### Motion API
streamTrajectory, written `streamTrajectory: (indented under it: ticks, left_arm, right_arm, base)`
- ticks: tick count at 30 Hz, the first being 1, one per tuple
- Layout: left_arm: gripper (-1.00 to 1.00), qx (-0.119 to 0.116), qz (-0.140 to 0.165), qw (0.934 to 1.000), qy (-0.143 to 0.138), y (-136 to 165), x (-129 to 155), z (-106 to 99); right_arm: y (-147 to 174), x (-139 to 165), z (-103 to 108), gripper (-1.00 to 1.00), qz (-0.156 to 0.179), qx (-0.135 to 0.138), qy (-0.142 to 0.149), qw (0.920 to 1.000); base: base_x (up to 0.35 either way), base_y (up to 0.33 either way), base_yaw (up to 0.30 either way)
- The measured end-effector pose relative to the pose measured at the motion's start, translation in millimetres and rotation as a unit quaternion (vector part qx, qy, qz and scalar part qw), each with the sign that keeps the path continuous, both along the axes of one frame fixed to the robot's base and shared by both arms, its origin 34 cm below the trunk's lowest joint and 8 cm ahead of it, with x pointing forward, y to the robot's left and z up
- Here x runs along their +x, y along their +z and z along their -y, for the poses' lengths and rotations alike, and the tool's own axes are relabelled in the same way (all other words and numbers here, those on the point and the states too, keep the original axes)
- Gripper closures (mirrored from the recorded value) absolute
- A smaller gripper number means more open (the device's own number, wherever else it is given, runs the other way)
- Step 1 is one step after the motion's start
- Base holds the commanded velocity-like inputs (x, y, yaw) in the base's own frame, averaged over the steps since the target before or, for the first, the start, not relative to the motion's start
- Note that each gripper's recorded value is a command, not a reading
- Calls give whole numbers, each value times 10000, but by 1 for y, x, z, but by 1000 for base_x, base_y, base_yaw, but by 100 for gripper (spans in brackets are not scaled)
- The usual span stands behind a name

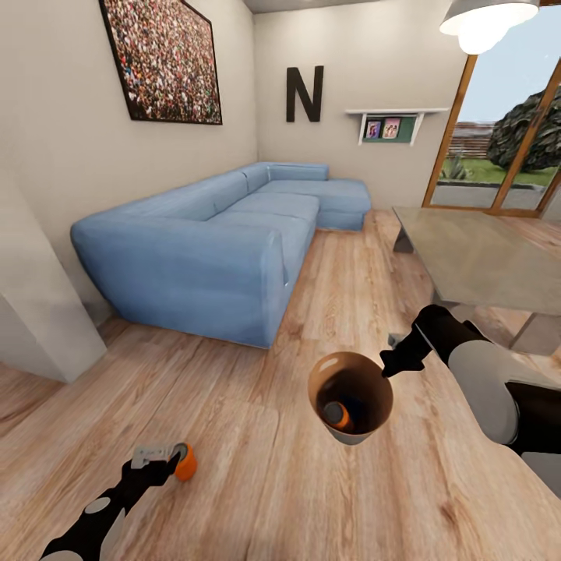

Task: Put the three can of soda from the living room inside the tash can in the kitchen.

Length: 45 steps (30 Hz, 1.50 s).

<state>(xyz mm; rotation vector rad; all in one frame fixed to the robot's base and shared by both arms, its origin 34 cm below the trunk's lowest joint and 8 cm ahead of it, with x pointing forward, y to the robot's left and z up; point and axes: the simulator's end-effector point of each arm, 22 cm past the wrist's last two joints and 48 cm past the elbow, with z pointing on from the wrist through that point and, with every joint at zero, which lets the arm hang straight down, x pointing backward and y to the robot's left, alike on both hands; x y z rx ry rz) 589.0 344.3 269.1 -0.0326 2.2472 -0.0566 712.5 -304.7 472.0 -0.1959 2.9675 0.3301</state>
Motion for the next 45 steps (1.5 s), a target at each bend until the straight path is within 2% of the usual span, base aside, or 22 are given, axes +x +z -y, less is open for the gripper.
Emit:
streamTrajectory:
  ticks: [14, 22, 45]
  left_arm:
    - [-100, -1, 2, 10000, 36, 0, 0, -2]
    - [-100, -26, 14, 10000, 61, 0, 0, -2]
    - [-100, -30, -453, 9990, 21, -48, -21, 4]
  right_arm:
    - [-1, -1, 2, 100, -10, -50, 21, 10000]
    - [-1, -1, 3, 100, -19, -56, 17, 10000]
    - [-61, -5, -1, 100, -464, -26, 31, 9989]
  base:
    - [242, 66, 0]
    - [56, 17, 0]
    - [1, 0, 0]
